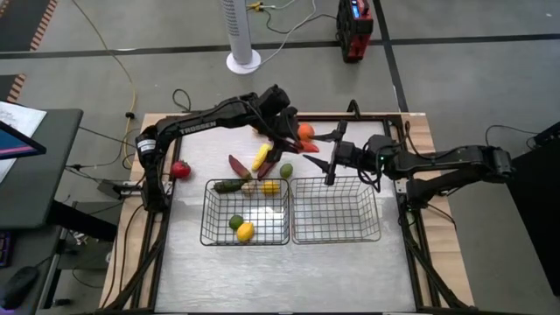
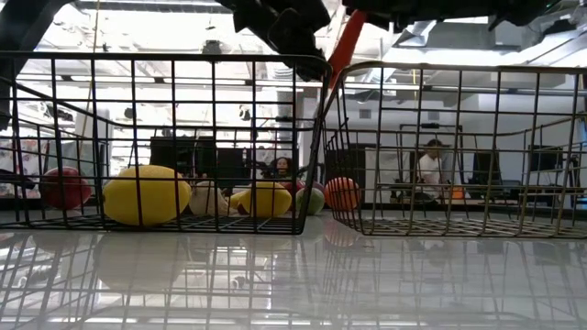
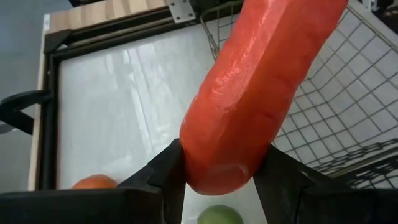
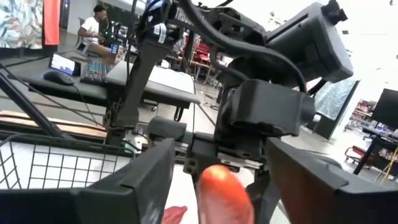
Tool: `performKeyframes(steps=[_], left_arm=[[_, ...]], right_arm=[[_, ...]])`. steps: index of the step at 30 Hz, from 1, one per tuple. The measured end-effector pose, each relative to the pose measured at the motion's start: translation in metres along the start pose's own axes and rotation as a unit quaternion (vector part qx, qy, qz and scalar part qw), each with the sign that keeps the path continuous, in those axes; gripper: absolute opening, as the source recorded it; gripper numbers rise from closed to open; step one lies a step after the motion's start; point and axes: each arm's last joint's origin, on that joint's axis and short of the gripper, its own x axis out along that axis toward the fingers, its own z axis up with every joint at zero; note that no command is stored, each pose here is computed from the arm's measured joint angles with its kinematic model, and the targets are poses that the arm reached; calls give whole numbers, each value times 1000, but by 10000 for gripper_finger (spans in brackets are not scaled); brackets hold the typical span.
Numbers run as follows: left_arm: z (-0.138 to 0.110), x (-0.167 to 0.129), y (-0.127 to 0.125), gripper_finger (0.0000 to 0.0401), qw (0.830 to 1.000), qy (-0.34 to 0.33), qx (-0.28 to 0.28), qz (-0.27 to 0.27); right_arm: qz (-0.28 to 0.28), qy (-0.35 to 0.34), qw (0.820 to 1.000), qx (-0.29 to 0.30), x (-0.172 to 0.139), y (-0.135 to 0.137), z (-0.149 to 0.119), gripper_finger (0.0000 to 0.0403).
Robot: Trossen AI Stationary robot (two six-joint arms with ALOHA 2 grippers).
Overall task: Sort produce into baskets
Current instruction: Put the orange carrot into the gold wire basket
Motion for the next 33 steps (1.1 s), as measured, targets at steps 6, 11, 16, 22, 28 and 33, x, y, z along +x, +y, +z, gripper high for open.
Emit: performKeyframes(steps=[6,11,16,22,28,33], left_arm=[[1,0,1,140,1000,-4,0,3],[1,0,1,140,1000,-3,0,4],[0,0,1,140,1000,2,-2,13],[1,0,2,169,1000,6,-2,27],[0,0,3,253,998,20,1,54],[0,-8,-2,282,995,55,9,78]], right_arm=[[1,2,1000,-1,0,0,0,181],[1,4,1000,-10,0,0,-1,94],[1,6,1000,-11,0,0,-1,81],[-9,12,1000,-10,-1,0,-1,94],[-12,39,999,4,-6,-3,5,82],[11,61,998,23,-15,-1,16,87]])
